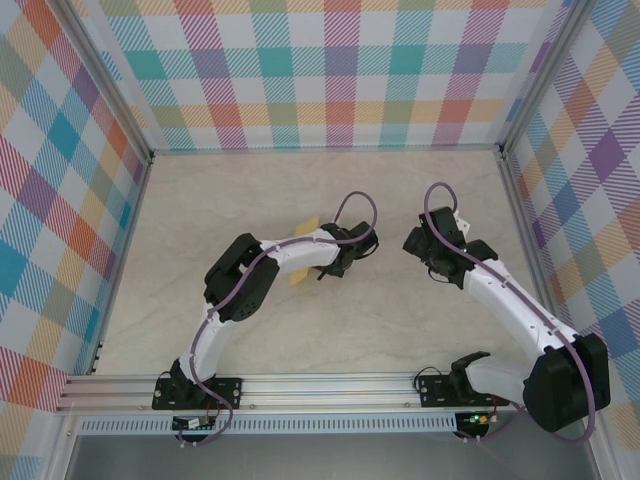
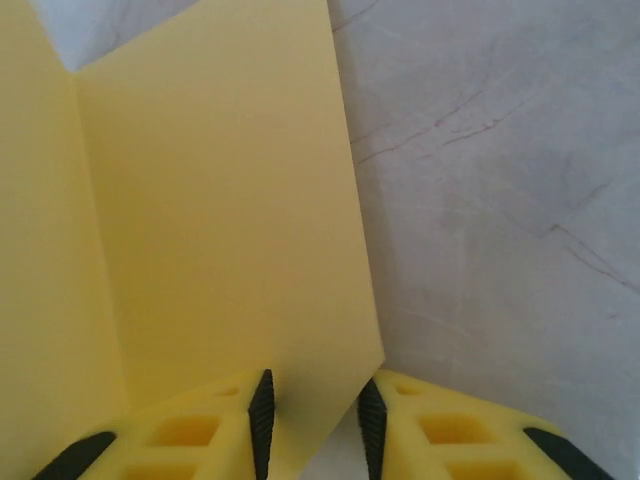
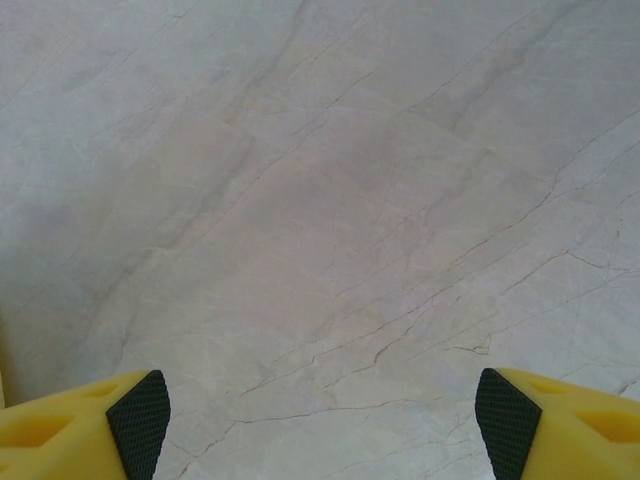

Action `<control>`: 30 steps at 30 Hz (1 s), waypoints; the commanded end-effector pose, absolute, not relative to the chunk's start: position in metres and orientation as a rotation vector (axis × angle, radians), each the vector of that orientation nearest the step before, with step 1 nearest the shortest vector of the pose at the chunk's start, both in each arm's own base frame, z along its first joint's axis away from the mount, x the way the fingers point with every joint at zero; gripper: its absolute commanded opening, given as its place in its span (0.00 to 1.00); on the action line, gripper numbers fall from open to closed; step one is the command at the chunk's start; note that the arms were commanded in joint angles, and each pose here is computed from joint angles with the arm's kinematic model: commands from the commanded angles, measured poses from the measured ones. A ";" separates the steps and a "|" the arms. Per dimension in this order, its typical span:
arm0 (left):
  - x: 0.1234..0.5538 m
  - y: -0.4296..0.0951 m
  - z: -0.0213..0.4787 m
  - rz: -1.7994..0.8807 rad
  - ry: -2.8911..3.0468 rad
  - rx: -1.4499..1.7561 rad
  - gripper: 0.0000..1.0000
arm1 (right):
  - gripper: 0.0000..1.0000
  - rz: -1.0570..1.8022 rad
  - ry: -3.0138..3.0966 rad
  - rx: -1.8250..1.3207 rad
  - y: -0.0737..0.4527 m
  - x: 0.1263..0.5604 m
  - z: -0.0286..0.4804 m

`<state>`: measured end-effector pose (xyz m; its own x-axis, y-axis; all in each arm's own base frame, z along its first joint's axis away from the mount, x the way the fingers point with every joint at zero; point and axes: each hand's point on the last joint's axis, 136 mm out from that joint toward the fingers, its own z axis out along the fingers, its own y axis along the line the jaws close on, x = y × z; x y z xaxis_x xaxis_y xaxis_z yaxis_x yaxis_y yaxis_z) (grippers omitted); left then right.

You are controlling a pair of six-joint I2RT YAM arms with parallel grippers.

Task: Fold a paper plane with a square sheet of paper (pick it up from the middle)
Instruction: Turn over the paper at the center of the table, then third fold the triangle at the center of the table.

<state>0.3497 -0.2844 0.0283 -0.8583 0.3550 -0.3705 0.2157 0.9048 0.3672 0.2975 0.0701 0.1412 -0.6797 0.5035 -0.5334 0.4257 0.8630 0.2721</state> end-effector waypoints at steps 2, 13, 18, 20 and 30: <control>0.334 -0.329 0.103 -0.053 2.630 0.358 0.44 | 0.83 0.203 2.446 0.651 0.075 0.299 0.136; 0.342 -0.269 0.166 -0.639 2.566 -0.088 0.61 | 0.83 0.857 2.568 0.288 0.176 0.318 0.135; 0.350 -0.230 0.138 -0.719 2.582 -0.286 0.63 | 0.82 1.147 2.631 0.183 0.229 0.315 0.122; 0.352 -0.221 0.120 -0.726 2.608 -0.354 0.61 | 0.82 1.194 2.651 0.158 0.244 0.313 0.117; 0.380 -0.240 0.069 -0.799 2.681 -0.324 0.35 | 0.79 1.151 2.751 0.153 0.267 0.312 0.090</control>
